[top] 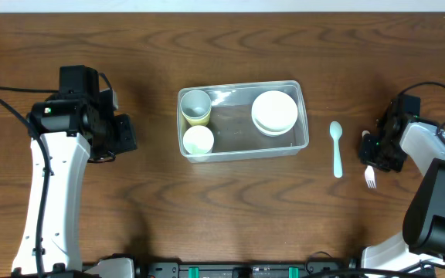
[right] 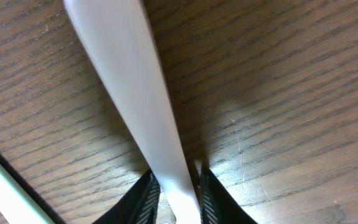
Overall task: Pack container
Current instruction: 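Carry the pink fork into the container and release it, then move the right gripper to the light-blue spoon and grasp it, then place the light-blue spoon in the container beside the fork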
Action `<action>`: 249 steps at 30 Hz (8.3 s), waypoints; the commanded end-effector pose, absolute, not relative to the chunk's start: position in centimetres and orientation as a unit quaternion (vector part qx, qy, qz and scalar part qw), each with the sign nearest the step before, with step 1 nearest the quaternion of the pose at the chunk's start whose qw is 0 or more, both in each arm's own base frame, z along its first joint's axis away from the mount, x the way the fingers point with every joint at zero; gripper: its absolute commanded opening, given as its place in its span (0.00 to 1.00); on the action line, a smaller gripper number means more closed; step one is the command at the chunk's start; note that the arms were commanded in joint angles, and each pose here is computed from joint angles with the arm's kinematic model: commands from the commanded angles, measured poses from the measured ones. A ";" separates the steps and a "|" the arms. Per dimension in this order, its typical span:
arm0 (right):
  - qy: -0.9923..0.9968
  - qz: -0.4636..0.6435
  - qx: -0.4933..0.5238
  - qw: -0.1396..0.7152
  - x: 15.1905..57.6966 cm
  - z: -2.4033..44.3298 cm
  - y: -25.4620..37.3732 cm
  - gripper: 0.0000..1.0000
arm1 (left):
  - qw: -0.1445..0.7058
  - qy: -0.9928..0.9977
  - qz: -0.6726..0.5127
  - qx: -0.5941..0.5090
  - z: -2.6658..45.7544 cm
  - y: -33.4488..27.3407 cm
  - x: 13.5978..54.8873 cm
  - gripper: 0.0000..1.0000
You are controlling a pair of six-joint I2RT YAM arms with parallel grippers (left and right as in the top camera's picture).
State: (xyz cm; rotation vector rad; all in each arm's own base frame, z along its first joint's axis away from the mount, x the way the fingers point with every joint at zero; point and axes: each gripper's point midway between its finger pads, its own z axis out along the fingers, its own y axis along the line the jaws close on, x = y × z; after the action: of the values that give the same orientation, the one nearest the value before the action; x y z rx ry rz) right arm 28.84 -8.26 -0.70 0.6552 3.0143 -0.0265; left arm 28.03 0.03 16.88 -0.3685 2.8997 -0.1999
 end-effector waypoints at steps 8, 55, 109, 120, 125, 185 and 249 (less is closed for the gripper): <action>0.975 0.018 0.220 -0.008 27.5 -2.5 -7.3 0.16 | 0.105 0.985 -0.063 -0.120 16.9 0.3 27.9 0.45; 0.708 0.025 -0.679 0.190 31.5 16.2 24.0 0.01 | 0.105 0.985 -0.063 -0.120 16.9 0.3 27.9 0.45; 0.994 0.062 -0.022 0.082 33.9 14.1 1.4 0.59 | 0.099 0.986 -0.063 -0.120 16.8 0.3 27.7 0.45; 0.989 0.024 -0.142 -0.009 34.6 6.2 -0.1 0.64 | 0.099 0.986 -0.063 -0.120 16.8 0.3 27.7 0.45; 0.991 0.025 -0.130 -0.019 35.6 3.4 -0.2 0.66 | 0.099 0.986 -0.063 -0.120 16.8 0.3 27.7 0.45; 0.997 0.013 -0.081 0.007 37.8 -1.3 -0.5 0.32 | 0.099 0.986 -0.063 -0.120 16.8 0.3 27.7 0.46; 0.752 0.043 -0.621 0.216 32.9 14.1 25.9 0.26 | 0.103 0.985 -0.063 -0.120 16.9 0.3 27.8 0.46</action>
State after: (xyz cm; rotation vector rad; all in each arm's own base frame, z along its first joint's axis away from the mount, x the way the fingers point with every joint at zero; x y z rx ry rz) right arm 33.26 25.57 14.16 -1.6920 2.1062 0.1137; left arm 27.81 0.01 16.83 -0.3704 2.9087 -0.1998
